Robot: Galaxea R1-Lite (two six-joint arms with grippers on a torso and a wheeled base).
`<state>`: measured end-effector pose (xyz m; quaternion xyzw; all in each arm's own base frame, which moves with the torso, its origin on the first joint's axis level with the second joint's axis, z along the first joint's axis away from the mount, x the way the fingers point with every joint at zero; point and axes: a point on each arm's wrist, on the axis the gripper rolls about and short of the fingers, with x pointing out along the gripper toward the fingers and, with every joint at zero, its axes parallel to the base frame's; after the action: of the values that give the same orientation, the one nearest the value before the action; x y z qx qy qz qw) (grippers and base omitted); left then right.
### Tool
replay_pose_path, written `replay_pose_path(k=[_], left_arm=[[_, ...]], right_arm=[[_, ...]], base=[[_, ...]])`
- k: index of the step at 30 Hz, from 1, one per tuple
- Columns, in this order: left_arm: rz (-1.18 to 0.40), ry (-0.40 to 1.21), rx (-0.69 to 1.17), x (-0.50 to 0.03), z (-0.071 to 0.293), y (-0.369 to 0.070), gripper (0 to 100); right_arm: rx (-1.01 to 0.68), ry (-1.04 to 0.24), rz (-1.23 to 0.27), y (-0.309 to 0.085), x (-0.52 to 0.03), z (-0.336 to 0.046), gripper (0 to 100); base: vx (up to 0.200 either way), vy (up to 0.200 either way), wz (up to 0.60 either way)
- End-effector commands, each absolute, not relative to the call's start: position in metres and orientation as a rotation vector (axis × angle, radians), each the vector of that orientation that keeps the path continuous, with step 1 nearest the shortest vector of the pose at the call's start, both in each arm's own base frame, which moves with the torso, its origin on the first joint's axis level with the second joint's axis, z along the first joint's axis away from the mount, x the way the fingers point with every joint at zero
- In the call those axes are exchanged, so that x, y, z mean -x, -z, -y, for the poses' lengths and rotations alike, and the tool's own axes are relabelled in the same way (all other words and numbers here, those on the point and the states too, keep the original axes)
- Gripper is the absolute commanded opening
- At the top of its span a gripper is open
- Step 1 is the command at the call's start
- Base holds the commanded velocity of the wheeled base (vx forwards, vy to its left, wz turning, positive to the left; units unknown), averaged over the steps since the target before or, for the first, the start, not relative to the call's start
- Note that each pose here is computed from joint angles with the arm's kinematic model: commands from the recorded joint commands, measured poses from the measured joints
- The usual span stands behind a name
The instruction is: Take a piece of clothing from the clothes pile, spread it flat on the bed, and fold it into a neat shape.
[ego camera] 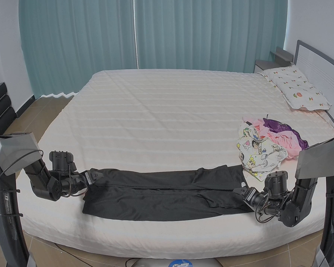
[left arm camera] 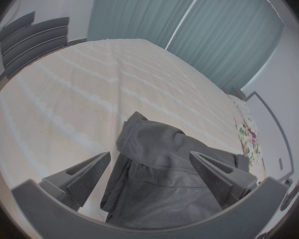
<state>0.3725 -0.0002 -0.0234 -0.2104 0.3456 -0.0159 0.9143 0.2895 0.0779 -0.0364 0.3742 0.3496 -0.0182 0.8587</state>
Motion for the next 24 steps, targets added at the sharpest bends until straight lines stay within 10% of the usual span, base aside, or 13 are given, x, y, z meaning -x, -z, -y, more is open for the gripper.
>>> replay_pose_path(k=[1,24], left_arm=[[-0.738,0.065,0.385,-0.382,0.008,0.043,100],[-0.770,0.029,0.259,-0.388,0.003,0.057,100]], right_arm=[[-0.781,0.037,-0.742,0.038,-0.288,-0.078,100],[-0.771,0.034,-0.754,0.041,-0.287,-0.080,100]], base=[[0.000,0.000,0.00],[0.000,0.000,0.00]])
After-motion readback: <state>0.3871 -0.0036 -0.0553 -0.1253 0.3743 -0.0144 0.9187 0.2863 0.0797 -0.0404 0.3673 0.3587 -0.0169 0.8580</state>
